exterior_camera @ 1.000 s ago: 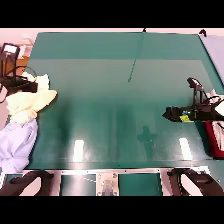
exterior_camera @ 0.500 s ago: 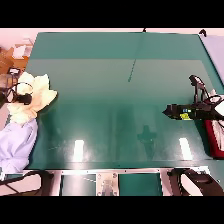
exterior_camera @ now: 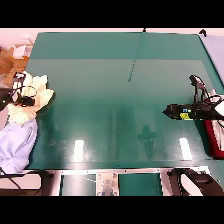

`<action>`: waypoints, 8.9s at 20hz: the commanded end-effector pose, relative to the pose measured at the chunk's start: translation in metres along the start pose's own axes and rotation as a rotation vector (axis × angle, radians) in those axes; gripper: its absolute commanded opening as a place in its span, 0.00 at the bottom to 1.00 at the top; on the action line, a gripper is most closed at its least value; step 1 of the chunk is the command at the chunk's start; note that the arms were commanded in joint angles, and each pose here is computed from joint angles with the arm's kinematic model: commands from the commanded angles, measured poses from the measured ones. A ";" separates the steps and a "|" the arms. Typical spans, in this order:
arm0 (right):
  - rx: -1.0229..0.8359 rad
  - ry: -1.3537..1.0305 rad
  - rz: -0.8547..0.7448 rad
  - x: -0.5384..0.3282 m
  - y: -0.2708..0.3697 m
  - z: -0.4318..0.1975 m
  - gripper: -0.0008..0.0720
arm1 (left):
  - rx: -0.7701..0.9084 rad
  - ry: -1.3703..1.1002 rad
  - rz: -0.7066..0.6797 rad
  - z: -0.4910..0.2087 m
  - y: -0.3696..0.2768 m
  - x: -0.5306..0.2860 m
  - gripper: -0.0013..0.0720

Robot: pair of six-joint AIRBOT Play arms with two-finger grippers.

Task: Fold the shirts.

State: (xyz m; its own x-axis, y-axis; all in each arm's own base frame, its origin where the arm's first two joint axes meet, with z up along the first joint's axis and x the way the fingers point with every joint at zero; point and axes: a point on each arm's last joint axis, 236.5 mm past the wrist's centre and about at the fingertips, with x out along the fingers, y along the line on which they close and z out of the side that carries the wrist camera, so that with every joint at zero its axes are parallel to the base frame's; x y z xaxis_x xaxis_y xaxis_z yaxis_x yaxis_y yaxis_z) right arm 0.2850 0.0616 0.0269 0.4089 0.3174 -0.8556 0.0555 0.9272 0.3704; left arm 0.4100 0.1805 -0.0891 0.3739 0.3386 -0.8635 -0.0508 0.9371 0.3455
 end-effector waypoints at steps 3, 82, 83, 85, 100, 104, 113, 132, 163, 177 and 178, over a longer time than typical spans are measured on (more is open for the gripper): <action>0.004 0.002 0.008 0.000 0.002 0.000 0.03 | -0.092 -0.072 -0.033 0.067 0.005 -0.076 0.05; 0.307 0.016 0.333 0.022 -0.087 0.157 0.03 | 0.038 0.082 -0.794 0.011 -0.292 -0.249 0.05; 0.280 -0.064 0.317 -0.009 -0.088 0.182 0.02 | 0.031 -0.008 -0.721 0.033 -0.252 -0.266 0.05; 0.211 -0.240 0.299 -0.080 -0.077 0.228 0.03 | -0.007 -0.195 -0.622 0.072 -0.184 -0.316 0.05; -0.416 -1.100 0.162 -0.433 0.145 0.202 0.03 | 0.053 -0.905 -0.730 0.092 -0.087 -0.633 0.05; -0.346 -1.012 0.157 -0.398 0.115 0.221 0.03 | 0.061 -0.799 -0.682 0.117 -0.102 -0.570 0.05; 0.128 -0.335 0.208 -0.027 -0.045 0.226 0.03 | 0.077 -0.192 -1.058 0.162 -0.318 -0.233 0.05; 0.608 0.262 0.197 0.094 -0.126 -0.026 0.52 | -0.115 0.419 -1.224 0.091 -0.216 -0.204 0.92; -0.222 -0.792 0.452 -0.291 0.109 0.217 0.03 | 0.067 -0.757 -0.944 0.143 -0.162 -0.529 0.05; -0.418 -1.265 0.182 -0.459 0.156 0.192 0.03 | 0.090 -0.998 -0.840 0.111 -0.108 -0.635 0.05; -0.366 -1.198 0.197 -0.432 0.136 0.204 0.03 | 0.096 -0.926 -0.847 0.121 -0.120 -0.605 0.05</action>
State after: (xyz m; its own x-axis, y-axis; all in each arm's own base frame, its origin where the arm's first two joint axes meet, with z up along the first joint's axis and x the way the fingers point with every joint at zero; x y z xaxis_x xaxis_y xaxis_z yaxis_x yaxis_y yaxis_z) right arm 0.2683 0.0296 0.5589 0.9382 0.2554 0.2335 -0.2813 0.9559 0.0845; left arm 0.2643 -0.1486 0.4826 0.7809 -0.6058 -0.1520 0.5982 0.7954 -0.0972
